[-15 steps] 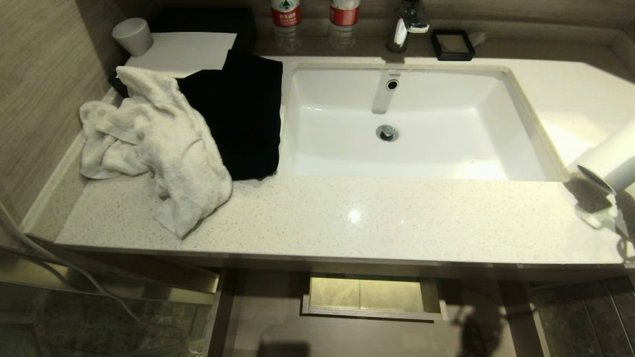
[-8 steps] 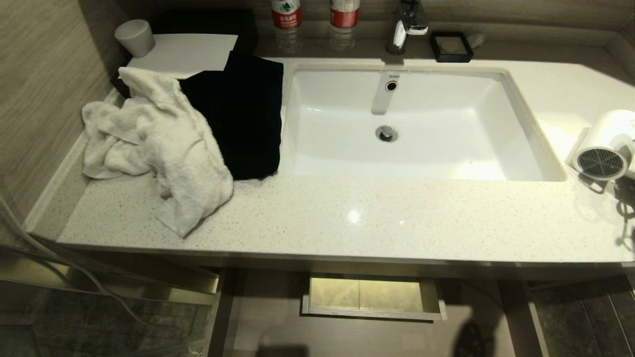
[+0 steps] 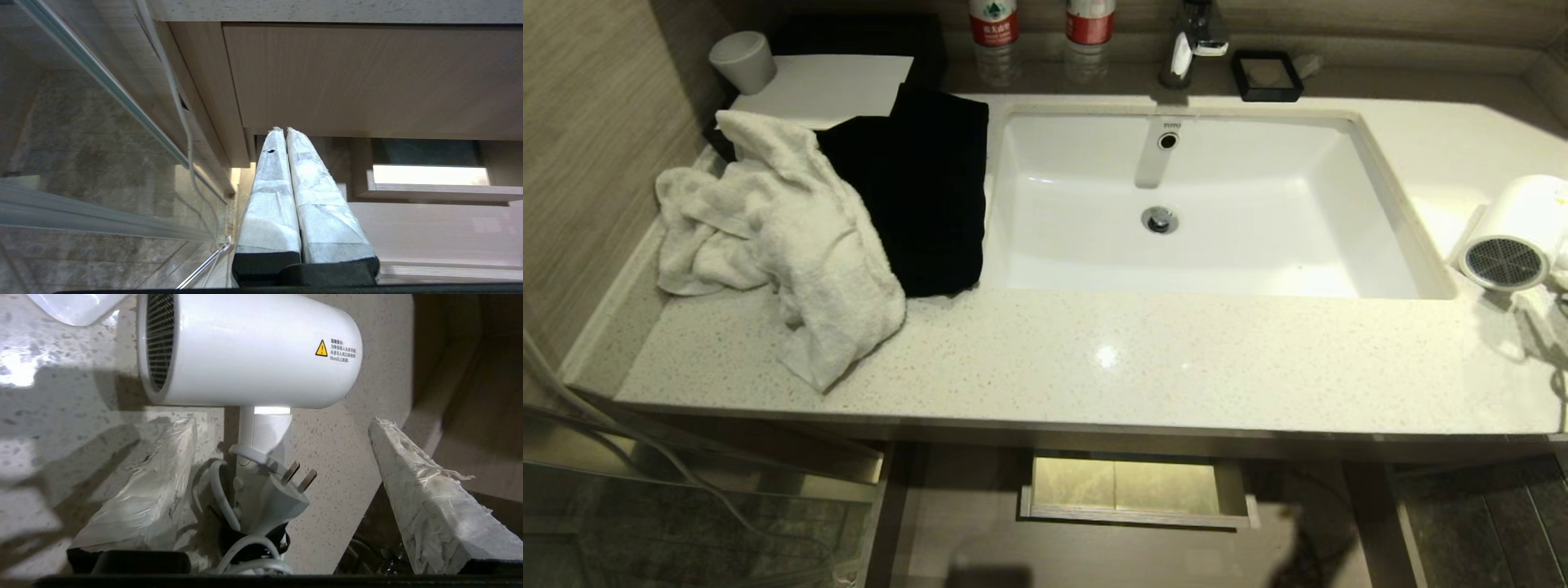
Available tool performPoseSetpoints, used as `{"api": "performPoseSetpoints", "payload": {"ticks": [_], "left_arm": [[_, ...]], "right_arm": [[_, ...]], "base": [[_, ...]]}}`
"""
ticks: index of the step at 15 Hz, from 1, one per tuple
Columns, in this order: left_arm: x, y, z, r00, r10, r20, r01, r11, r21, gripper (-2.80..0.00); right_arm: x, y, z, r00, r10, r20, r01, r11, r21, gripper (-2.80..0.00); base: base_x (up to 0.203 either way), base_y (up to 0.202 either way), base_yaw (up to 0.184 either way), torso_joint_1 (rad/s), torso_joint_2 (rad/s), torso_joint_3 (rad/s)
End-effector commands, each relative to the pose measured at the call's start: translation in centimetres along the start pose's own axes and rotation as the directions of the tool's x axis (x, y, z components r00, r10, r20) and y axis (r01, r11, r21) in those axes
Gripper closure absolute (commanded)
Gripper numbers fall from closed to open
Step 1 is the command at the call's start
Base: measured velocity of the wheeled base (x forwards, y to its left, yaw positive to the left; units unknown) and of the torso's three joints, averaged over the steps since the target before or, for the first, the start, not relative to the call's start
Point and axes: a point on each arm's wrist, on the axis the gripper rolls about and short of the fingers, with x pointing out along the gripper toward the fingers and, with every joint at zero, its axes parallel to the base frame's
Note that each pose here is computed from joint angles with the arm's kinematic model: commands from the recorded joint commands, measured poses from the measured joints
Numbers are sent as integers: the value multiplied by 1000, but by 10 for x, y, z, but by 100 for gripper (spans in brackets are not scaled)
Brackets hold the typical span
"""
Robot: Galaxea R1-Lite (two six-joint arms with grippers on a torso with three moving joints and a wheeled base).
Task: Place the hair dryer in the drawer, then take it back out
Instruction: Place it on the countertop
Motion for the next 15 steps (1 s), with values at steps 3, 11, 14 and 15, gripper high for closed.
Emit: {"api": "performPoseSetpoints", "payload": {"ticks": [3,11,14,15], "left_arm": [[0,0,0,1000,0,1,0,1000,0,0],[0,0,0,1000,0,1,0,1000,0,0],[0,0,0,1000,0,1,0,1000,0,0],[0,0,0,1000,0,2,0,1000,0,0]], "right_arm": [[-50,-1,24,994,-91,59,95,993,-73,0],[-81,42,26,999,-27,20,25,996,83,0],[-84,58,21,996,90,-29,-83,981,177,0],[-84,61,20,992,121,-38,-111,973,201,0]], "base": [[0,0,0,0,0,0],[0,0,0,0,0,0],[0,0,0,0,0,0],[0,0,0,0,0,0]]}}
